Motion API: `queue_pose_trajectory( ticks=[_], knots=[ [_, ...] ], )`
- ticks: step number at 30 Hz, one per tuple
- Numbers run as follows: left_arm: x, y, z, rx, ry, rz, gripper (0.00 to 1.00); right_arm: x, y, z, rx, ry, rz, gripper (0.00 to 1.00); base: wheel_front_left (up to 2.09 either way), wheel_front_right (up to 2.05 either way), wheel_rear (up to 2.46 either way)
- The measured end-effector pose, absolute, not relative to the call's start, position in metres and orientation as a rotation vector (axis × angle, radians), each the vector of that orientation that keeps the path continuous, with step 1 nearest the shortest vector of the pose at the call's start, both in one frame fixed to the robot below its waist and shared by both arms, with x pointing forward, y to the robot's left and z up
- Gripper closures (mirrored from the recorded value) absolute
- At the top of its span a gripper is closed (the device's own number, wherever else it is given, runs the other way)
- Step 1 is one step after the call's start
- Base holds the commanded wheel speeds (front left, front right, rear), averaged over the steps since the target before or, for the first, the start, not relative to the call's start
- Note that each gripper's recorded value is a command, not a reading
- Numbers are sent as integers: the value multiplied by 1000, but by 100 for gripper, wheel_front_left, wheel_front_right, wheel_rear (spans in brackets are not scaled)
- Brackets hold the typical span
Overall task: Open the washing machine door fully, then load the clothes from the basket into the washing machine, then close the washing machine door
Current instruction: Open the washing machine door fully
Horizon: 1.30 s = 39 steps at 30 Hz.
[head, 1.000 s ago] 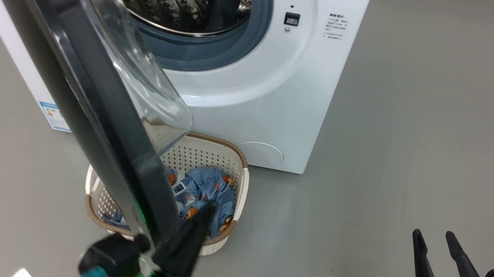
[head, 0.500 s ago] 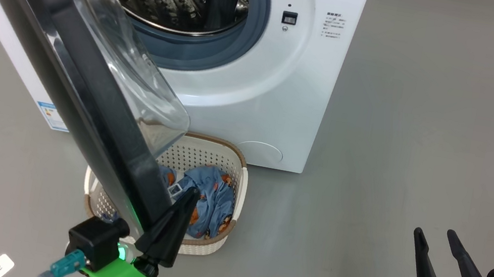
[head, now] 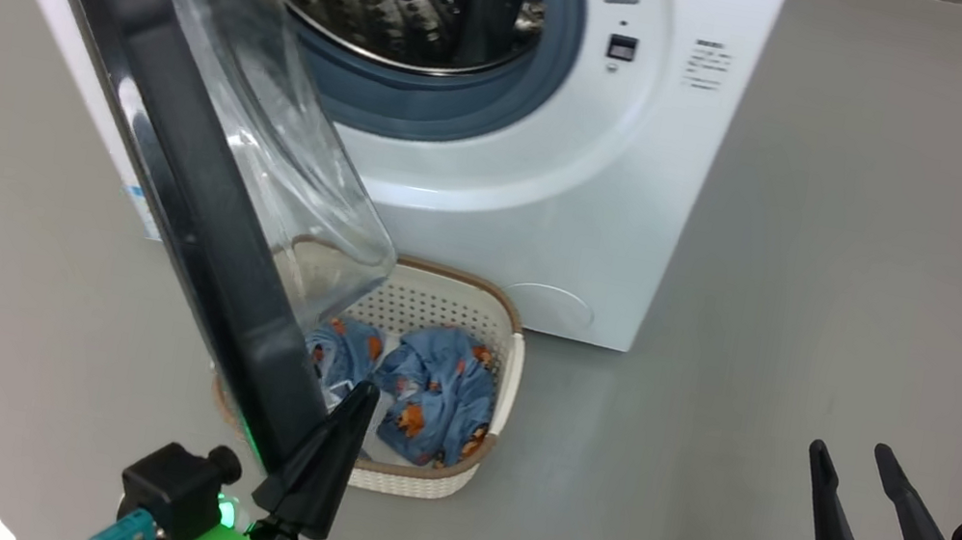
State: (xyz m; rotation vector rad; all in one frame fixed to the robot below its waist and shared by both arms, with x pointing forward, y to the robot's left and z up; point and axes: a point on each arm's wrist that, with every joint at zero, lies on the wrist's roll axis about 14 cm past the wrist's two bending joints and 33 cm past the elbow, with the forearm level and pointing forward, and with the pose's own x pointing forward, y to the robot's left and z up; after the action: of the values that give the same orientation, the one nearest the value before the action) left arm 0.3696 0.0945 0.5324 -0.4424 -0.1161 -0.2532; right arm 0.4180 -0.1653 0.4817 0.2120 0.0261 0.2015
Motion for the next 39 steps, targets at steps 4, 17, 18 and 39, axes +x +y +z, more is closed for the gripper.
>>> queue_pose_trajectory(
  ticks=[4,17,18,39],
  knots=[
    [364,108,532,-442,-123,-209,100,424,-156,482,211,27,228,0,0,0,0],
    [341,151,530,-418,-141,-51,100,441,-117,480,204,38,339,0,0,0,0],
    [338,156,529,-416,-142,-32,100,442,-114,480,204,39,348,0,0,0,0],
    [294,297,512,-271,-143,424,100,448,-71,475,210,59,461,0,0,0,0]
  ],
)
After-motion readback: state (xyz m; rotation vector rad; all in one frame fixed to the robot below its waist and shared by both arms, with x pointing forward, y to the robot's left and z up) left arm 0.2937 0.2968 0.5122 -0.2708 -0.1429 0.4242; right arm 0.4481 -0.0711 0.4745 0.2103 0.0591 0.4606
